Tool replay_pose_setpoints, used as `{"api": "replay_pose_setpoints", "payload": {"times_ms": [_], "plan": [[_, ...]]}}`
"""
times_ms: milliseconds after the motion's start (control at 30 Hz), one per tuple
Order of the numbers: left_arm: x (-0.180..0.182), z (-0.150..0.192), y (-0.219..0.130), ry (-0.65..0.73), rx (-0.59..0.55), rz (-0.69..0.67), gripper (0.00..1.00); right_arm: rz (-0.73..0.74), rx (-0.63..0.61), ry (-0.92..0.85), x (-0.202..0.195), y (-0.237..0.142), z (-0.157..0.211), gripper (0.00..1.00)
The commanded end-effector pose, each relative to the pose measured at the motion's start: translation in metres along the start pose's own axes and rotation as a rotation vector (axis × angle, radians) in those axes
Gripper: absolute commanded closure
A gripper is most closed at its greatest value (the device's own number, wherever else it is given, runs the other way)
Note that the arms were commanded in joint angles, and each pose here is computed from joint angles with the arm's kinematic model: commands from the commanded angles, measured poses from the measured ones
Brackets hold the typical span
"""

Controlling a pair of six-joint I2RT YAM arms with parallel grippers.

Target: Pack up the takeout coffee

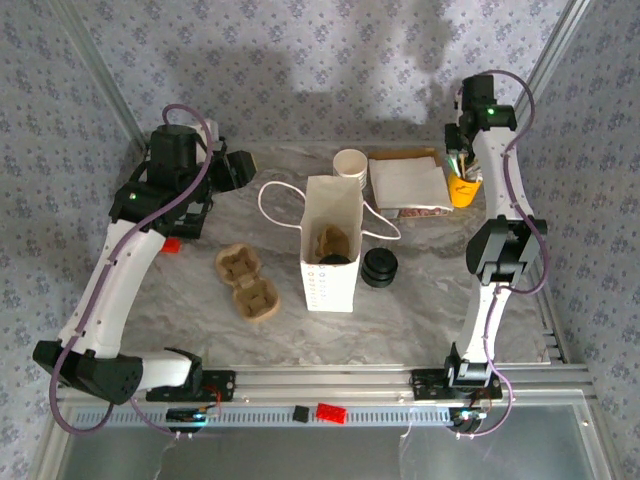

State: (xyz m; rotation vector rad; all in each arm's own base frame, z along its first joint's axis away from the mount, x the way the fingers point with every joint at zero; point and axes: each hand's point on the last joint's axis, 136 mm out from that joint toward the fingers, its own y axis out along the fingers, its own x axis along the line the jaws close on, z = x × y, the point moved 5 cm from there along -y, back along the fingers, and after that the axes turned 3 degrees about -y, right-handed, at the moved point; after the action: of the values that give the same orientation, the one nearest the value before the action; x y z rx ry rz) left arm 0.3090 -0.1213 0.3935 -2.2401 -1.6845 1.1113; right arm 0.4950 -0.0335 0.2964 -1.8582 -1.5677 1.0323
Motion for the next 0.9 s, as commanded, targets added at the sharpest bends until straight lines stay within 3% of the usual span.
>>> {"api": "replay_pose_setpoints", "payload": {"times_ms": [0,500,867], "plan": [[-0.006,-0.009,-0.006,0.019,-0.035,0.033,0.30,0.027,-0.030,-0.006,-0.003,-0.017,-0.008,0.96],[-0.013,-0.004,-0.027,-0.002,-0.024,0.092,0.28,0.100,-0.189,0.057,-0.002,-0.114,-0.014,1.00],[-0.012,0.013,-0.050,-0.034,0.000,0.125,0.27,-0.045,-0.349,0.057,0.023,-0.215,0.001,1.00]]}}
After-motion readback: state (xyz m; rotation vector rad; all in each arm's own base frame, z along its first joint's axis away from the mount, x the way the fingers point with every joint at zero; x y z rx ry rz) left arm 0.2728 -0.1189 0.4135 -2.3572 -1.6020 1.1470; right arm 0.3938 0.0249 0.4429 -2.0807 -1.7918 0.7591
